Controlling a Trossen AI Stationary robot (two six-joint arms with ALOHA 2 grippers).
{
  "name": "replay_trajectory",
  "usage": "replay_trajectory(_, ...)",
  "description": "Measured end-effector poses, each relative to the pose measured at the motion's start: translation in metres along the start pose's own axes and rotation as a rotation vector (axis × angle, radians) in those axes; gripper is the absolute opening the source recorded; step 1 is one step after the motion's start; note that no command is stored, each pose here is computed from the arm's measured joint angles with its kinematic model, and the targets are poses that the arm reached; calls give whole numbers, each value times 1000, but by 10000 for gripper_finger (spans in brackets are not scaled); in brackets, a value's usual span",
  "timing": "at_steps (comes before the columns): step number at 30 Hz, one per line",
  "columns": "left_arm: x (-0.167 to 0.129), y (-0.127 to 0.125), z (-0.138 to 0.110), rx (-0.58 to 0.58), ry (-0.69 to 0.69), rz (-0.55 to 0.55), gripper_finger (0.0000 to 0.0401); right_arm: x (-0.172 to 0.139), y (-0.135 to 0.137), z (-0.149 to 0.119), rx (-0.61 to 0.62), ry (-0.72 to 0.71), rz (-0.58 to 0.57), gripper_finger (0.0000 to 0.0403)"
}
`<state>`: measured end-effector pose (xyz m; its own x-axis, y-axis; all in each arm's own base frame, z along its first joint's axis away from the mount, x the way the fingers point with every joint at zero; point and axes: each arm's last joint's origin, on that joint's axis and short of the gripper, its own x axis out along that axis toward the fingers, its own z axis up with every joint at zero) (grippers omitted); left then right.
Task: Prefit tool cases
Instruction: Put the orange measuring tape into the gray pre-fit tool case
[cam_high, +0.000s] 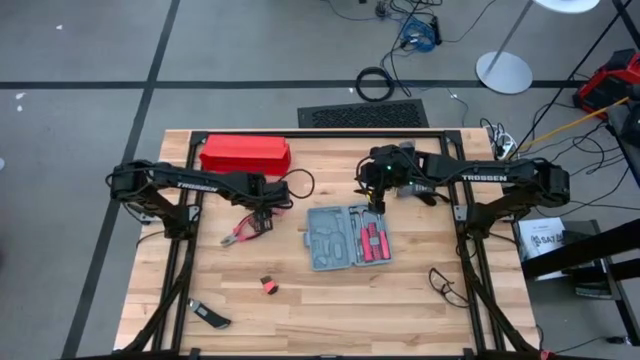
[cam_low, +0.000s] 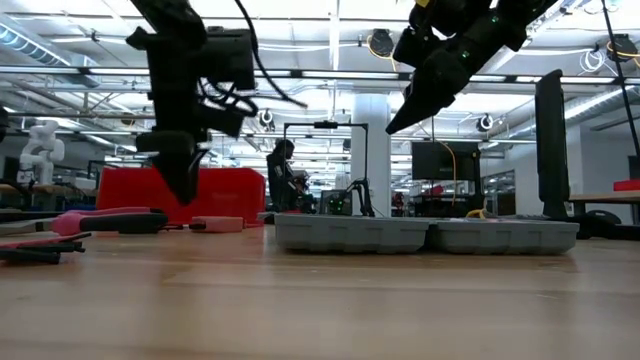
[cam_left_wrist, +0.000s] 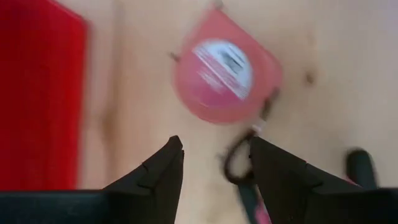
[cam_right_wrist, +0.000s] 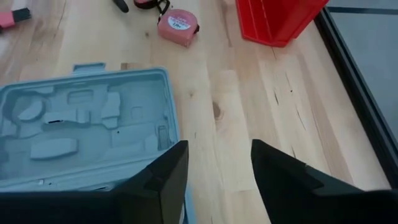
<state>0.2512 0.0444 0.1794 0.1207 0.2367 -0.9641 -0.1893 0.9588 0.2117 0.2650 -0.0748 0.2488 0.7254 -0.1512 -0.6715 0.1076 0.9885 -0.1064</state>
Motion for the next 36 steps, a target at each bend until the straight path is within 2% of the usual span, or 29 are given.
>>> replay_trajectory(2, 4, -2, -4, 0, 18, -46, 190, 0, 0, 0, 0, 0, 0, 171)
replay_trajectory(6, 9, -6, -9, 3, 30, -55, 190, 0, 0, 0, -1, 1, 1, 171)
replay_trajectory(14, 21, -7, -7, -44, -69, -70, 190, 0, 0, 0, -1, -3, 0, 171)
replay_trajectory(27, 46, -13, -11, -88, 7, -104, 185, 0, 0, 2, -1, -19, -5, 171)
replay_trajectory(30, 48, -14, -11, -72, 10, -104, 147, 0, 0, 2, -2, -19, -5, 171)
replay_trajectory(34, 42, -18, -9, 7, -23, -110, 25, 0, 0, 2, -2, -20, -10, 171)
replay_trajectory(36, 35, -19, -7, 25, -48, -98, 13, 0, -2, 2, 2, -24, -19, 171)
